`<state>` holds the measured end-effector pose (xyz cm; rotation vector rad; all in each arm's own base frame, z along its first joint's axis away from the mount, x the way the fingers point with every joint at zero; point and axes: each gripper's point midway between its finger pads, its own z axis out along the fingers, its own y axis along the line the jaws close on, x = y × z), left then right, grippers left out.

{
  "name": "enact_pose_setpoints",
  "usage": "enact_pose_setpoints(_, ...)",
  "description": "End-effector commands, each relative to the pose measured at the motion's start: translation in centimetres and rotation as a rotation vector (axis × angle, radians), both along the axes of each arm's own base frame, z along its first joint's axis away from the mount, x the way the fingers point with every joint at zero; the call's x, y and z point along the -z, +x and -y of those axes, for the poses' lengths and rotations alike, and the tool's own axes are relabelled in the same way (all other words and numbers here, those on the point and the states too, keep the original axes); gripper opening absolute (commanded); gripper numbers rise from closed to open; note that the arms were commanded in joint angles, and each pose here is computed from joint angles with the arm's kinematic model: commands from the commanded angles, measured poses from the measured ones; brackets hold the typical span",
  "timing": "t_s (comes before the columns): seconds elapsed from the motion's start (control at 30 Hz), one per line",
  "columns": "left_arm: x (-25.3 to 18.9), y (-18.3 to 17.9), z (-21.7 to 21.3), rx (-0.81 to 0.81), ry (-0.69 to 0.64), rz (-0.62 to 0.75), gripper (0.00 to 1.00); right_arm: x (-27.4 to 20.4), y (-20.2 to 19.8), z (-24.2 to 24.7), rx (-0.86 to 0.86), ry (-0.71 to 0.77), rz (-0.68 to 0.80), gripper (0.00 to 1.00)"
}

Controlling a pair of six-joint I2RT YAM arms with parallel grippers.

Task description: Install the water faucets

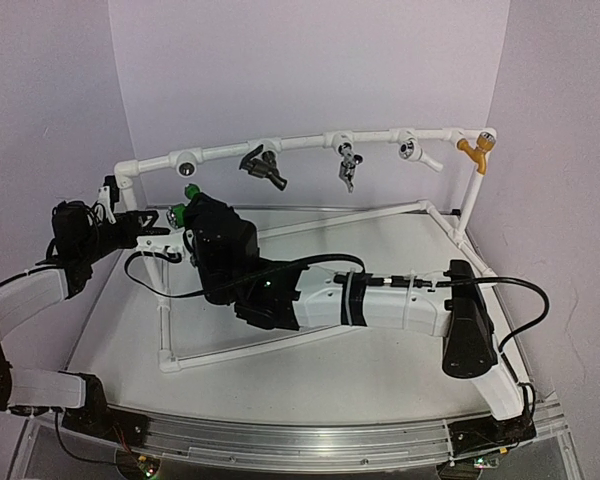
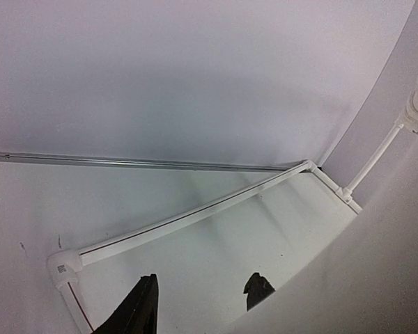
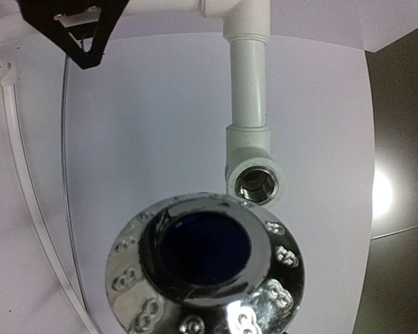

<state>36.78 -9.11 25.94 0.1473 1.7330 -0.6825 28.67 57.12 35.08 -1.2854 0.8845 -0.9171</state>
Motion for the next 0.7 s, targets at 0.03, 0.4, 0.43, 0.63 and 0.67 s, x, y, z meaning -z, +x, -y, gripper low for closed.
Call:
enact_pose_setpoints(0.03,-2.5,-2.9,3.6,0.147,-0.098,0.039,0.08,-5.4,-0.8,1.9,0.043,0.132,0.050,0.00)
enact_pose_setpoints(0.4,-1.7,-2.7,3.0,0.083,-0.106,0.019,0.00,-6.2,-3.5,2.5,0.054,0.159,0.040,0.00)
enact_pose_setpoints(0.43,-1.7,-2.7,3.0,0.082,-0.108,0.019,0.00,-6.4,-3.5,2.6,0.055,0.164,0.039,0.00)
enact_pose_setpoints(0.63,-1.7,-2.9,3.0,0.082,-0.104,0.024,0.00,-6.8,-3.1,2.9,0.065,0.184,0.038,0.00)
enact_pose_setpoints(0.67,-1.6,-2.9,3.0,0.081,-0.103,0.023,0.00,-7.0,-2.8,3.1,0.072,0.191,0.038,0.00)
